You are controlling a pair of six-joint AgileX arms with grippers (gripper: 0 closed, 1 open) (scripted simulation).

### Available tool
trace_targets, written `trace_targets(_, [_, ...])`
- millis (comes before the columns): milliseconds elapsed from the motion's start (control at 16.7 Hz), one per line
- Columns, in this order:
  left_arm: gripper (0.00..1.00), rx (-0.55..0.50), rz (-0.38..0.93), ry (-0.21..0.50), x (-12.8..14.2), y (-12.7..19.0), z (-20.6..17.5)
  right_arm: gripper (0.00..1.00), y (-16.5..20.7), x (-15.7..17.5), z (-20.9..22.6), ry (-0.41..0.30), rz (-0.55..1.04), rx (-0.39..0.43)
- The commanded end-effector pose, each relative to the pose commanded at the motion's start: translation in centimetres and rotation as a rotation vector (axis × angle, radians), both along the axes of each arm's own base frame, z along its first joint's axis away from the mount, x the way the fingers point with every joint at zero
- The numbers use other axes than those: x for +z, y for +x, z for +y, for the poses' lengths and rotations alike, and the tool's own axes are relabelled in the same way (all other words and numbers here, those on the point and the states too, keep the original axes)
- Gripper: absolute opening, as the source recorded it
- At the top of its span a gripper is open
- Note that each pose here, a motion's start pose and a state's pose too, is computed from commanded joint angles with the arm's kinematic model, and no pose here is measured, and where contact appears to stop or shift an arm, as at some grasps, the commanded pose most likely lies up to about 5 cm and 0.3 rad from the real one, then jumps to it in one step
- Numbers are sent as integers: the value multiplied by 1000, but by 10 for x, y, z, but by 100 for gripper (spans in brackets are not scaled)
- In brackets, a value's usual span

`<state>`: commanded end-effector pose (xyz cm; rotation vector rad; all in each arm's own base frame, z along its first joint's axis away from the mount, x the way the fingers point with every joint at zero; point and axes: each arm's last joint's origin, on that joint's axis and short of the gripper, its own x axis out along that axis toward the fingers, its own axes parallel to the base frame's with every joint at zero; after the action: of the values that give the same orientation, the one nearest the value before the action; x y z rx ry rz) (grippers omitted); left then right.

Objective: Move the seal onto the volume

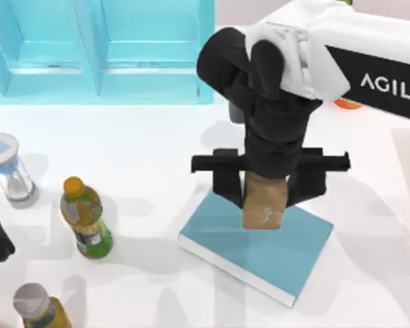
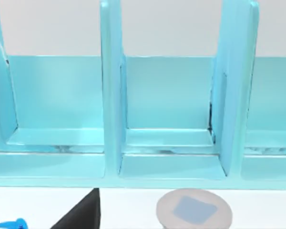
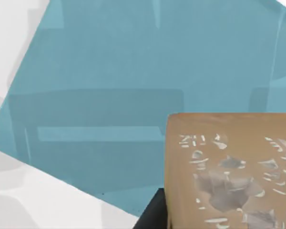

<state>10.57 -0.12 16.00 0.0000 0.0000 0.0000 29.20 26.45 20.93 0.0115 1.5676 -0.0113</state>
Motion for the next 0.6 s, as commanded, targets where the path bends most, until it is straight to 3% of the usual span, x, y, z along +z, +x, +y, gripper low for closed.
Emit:
trace_targets(120, [100,0,0,0,0,0,0,0,0,0,0,0,0,0])
trace_targets(600, [100,0,0,0,0,0,0,60,0,0,0,0,0,0])
